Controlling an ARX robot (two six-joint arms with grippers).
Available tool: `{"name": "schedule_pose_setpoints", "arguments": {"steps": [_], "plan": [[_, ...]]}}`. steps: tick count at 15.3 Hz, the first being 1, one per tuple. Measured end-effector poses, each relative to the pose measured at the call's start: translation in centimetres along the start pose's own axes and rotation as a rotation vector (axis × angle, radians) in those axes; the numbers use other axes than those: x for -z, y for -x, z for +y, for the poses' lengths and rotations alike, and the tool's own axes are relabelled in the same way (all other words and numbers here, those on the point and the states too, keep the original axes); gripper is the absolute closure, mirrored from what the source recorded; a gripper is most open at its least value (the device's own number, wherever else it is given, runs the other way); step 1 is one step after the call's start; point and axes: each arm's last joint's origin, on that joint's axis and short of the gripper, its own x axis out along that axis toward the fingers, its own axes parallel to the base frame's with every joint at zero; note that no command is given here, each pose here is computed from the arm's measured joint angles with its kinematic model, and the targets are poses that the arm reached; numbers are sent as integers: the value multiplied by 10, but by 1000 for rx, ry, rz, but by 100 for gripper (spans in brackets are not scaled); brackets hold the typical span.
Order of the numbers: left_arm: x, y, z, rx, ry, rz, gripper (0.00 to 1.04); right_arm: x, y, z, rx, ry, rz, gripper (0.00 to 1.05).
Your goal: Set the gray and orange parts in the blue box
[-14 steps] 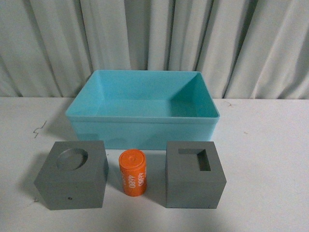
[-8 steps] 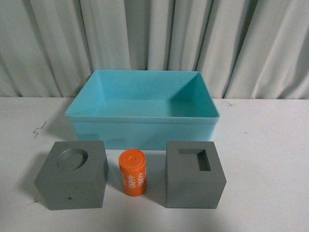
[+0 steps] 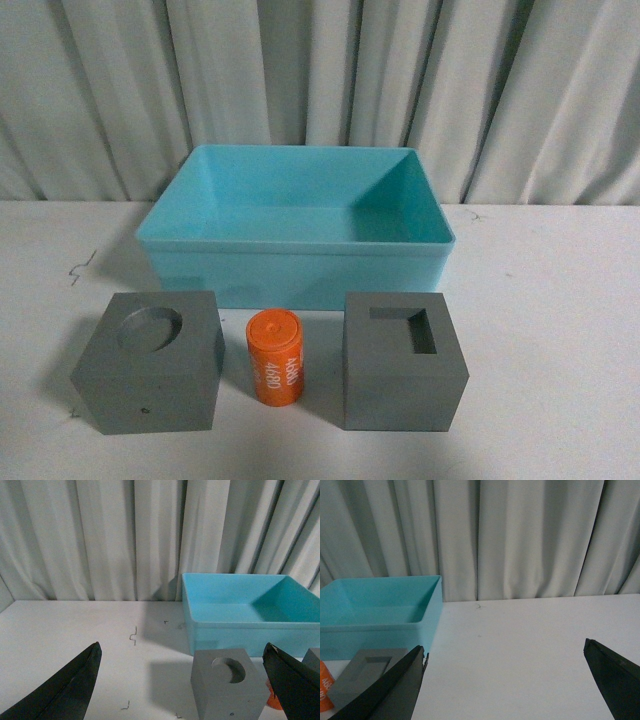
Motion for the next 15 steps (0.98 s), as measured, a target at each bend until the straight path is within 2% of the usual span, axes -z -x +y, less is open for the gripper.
{"name": "schedule_pose_setpoints", "arguments": {"steps": [15], "plan": [[0,0,0,0,0,0,7,0,0,0,0,0,0,6]]}}
